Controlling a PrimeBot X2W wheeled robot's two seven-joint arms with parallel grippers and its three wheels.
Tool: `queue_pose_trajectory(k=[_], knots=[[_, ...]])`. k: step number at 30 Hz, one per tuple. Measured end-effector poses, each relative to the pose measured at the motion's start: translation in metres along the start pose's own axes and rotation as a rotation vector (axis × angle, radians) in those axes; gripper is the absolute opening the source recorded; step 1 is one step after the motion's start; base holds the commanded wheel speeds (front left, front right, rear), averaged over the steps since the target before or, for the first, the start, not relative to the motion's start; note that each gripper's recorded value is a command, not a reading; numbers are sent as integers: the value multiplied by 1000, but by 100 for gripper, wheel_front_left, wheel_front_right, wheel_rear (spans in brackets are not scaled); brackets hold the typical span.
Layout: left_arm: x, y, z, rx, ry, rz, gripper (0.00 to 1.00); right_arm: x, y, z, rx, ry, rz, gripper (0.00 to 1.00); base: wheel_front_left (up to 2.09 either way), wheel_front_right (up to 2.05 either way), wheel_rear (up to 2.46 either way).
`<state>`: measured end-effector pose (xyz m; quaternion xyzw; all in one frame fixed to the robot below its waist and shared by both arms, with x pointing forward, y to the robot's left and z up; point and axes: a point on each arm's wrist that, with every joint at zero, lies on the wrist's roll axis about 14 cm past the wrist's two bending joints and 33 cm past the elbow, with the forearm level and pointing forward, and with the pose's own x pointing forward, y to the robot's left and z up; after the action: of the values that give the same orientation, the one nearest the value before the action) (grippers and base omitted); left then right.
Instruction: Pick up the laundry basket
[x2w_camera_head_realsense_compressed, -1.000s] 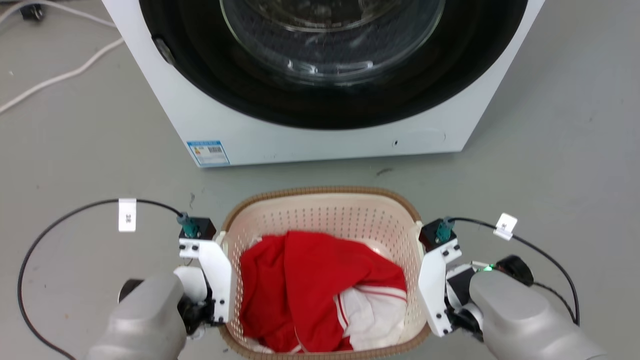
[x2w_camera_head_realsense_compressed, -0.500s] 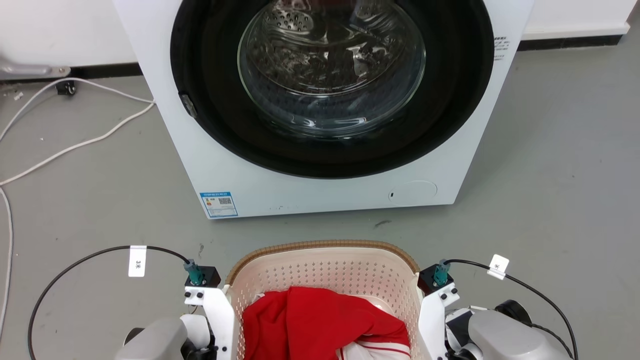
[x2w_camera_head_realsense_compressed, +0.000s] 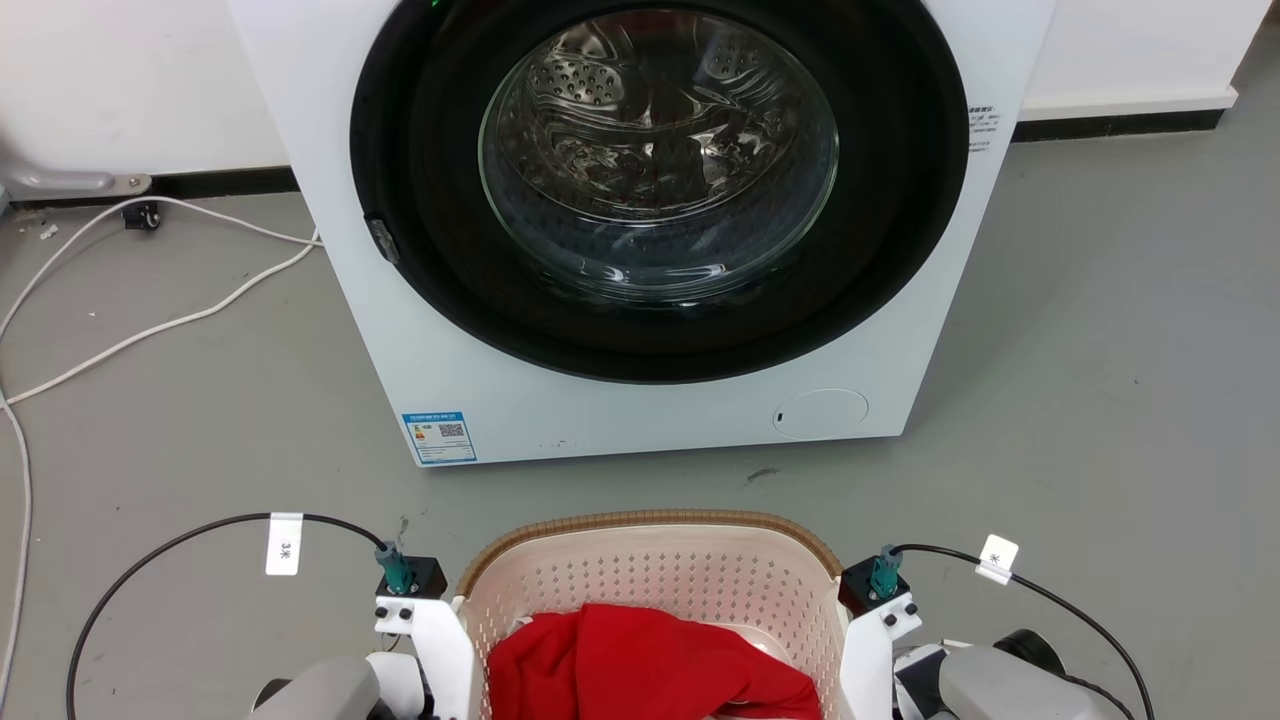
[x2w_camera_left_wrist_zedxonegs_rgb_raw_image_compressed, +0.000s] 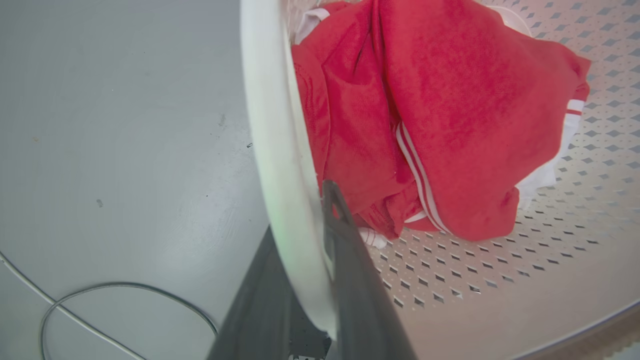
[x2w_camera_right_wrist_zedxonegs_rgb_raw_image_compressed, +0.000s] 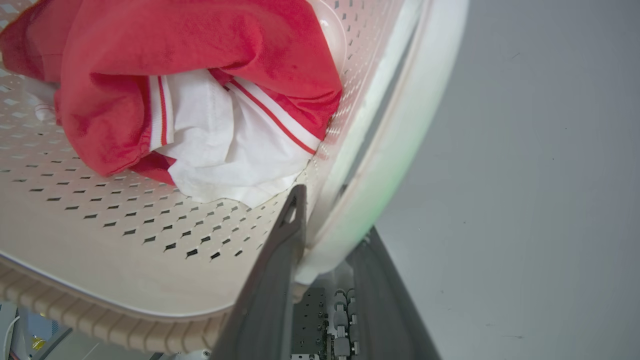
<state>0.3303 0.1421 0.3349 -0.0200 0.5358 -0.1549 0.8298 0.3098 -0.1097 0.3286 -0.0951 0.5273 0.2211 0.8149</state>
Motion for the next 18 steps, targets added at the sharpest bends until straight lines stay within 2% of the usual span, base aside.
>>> queue_pose_trajectory(k=[18], knots=[[2,-1,-4,3,0,0,0,0,0,-3,4,3,0,0,0,0,0]])
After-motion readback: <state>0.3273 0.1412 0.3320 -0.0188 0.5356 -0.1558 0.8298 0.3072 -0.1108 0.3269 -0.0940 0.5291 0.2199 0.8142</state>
